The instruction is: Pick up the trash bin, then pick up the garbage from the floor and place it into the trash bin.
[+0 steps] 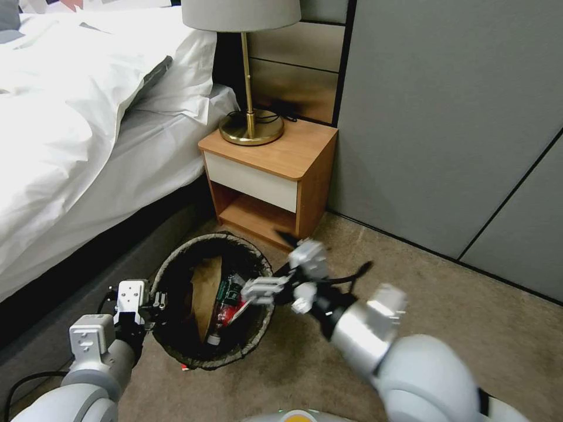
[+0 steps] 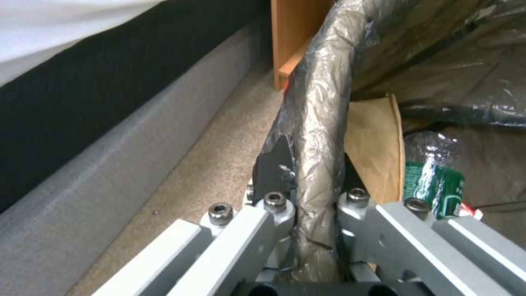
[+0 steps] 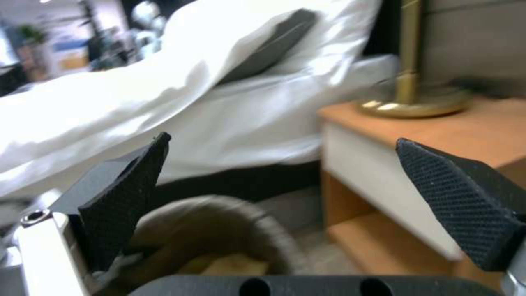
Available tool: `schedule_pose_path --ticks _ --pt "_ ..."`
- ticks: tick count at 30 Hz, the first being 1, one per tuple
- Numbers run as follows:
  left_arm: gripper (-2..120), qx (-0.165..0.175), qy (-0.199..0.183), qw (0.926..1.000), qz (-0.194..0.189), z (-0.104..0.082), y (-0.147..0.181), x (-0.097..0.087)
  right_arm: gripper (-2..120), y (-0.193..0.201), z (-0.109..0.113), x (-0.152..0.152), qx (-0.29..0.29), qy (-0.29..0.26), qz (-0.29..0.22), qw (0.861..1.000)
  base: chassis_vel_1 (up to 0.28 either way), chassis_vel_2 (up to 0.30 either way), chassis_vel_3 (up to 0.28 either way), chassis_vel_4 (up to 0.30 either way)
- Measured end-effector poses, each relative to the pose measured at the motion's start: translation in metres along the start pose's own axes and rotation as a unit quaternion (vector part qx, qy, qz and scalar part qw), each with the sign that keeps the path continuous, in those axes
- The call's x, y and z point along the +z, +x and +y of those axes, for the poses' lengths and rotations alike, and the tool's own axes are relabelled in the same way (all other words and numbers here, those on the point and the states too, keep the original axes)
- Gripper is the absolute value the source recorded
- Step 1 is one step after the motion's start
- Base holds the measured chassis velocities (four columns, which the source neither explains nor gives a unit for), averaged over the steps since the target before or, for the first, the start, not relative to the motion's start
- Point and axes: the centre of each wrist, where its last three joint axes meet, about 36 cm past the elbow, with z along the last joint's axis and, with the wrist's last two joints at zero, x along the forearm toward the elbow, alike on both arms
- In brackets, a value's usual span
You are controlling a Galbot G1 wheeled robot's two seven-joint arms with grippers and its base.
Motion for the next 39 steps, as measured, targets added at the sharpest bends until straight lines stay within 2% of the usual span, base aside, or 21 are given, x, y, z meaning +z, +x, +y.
schedule_pose_path --ticks 1,3,4,6,7,8,10,12,13,14,16,17,18,25,39 --pt "1 0.000 0.000 1.0000 0.000 0.000 0.000 0.000 100 0.000 0.000 0.000 0.000 0.000 0.000 1.000 0.000 0.000 0.000 0.000" --pt "1 0.000 0.000 1.0000 0.000 0.000 0.000 0.000 100 0.006 -0.019 -0.007 0.056 0.005 -0.020 0.998 0.000 0.000 0.000 0.000" --pt "1 0.000 0.000 1.0000 0.000 0.000 0.000 0.000 100 0.006 -0.019 -0.007 0.056 0.005 -0.020 0.998 0.000 0.000 0.000 0.000" --pt "1 0.000 0.000 1.0000 0.000 0.000 0.000 0.000 100 0.014 -0.035 -0.013 0.119 0.018 -0.037 0.992 0.000 0.000 0.000 0.000" --pt "1 0.000 0.000 1.0000 0.000 0.000 0.000 0.000 100 0.014 -0.035 -0.013 0.119 0.018 -0.037 0.992 0.000 0.000 0.000 0.000" --pt "1 0.000 0.000 1.0000 0.000 0.000 0.000 0.000 100 0.020 -0.043 -0.014 0.157 0.029 -0.042 0.986 0.000 0.000 0.000 0.000" --pt "1 0.000 0.000 1.0000 0.000 0.000 0.000 0.000 100 0.022 -0.045 -0.014 0.165 0.031 -0.042 0.985 0.000 0.000 0.000 0.000" --pt "1 0.000 0.000 1.0000 0.000 0.000 0.000 0.000 100 0.036 -0.054 -0.007 0.238 0.044 -0.036 0.970 0.000 0.000 0.000 0.000" --pt "1 0.000 0.000 1.0000 0.000 0.000 0.000 0.000 100 0.036 -0.054 -0.007 0.238 0.044 -0.036 0.970 0.000 0.000 0.000 0.000" --pt "1 0.000 0.000 1.0000 0.000 0.000 0.000 0.000 100 0.043 -0.059 0.006 0.284 0.053 -0.028 0.957 0.000 0.000 0.000 0.000" --pt "1 0.000 0.000 1.0000 0.000 0.000 0.000 0.000 100 0.048 -0.065 0.019 0.318 0.067 -0.022 0.945 0.000 0.000 0.000 0.000" --pt "1 0.000 0.000 1.0000 0.000 0.000 0.000 0.000 100 0.048 -0.065 0.019 0.318 0.067 -0.022 0.945 0.000 0.000 0.000 0.000" --pt "1 0.000 0.000 1.0000 0.000 0.000 0.000 0.000 100 0.052 -0.069 0.031 0.340 0.078 -0.013 0.937 0.000 0.000 0.000 0.000" --pt "1 0.000 0.000 1.0000 0.000 0.000 0.000 0.000 100 0.058 -0.070 0.055 0.369 0.090 0.001 0.925 0.005 0.009 0.004 0.006" --pt "1 0.000 0.000 1.0000 0.000 0.000 0.000 0.000 100 0.060 -0.064 0.068 0.385 0.090 0.012 0.918 0.053 0.049 0.041 0.052"
